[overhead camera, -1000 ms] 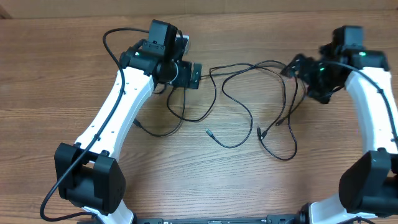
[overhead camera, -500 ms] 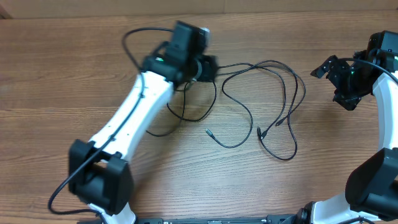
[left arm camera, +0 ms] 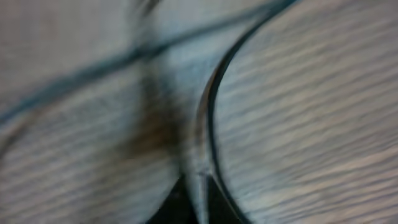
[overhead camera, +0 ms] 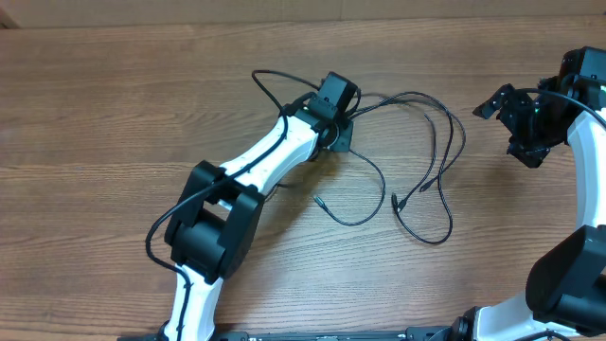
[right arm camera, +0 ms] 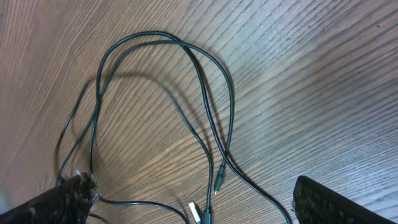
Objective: Untangle cables
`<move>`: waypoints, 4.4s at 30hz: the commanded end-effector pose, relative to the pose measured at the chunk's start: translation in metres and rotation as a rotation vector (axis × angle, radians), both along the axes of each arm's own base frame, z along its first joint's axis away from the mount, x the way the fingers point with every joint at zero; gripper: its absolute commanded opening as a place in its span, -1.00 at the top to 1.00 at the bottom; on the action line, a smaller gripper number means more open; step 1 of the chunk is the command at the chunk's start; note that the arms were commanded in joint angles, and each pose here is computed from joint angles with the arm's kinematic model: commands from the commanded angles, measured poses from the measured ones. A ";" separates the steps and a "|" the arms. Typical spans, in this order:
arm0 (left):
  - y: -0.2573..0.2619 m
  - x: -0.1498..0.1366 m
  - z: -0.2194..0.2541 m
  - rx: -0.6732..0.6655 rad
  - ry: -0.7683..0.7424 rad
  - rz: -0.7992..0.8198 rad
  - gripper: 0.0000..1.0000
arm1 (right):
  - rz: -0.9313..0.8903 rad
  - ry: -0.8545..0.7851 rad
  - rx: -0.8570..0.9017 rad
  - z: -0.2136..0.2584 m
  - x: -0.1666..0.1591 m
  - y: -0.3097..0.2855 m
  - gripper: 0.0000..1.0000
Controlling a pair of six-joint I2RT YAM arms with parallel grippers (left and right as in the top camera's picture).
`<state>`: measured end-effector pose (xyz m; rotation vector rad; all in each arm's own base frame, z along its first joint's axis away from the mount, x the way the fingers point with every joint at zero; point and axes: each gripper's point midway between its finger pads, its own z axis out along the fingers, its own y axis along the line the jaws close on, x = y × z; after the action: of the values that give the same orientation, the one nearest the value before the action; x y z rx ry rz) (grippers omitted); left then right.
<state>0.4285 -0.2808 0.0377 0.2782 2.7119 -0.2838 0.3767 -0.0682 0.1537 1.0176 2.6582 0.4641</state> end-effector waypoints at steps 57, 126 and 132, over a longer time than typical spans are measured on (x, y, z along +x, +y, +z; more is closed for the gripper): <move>0.063 -0.121 0.003 0.342 0.658 -0.130 0.70 | 0.002 -0.008 -0.011 0.002 -0.001 -0.002 -1.00; 0.010 -0.024 0.079 0.166 0.244 -0.140 0.32 | 0.002 -0.008 -0.011 0.002 -0.001 -0.002 -1.00; -0.047 0.035 0.082 0.004 -0.045 -0.164 0.63 | 0.002 -0.008 -0.011 0.002 -0.001 -0.002 -1.00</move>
<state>0.4530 -0.3068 0.1235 0.4796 2.7331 -0.2598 0.3772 -0.0684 0.1536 1.0176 2.6563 0.4642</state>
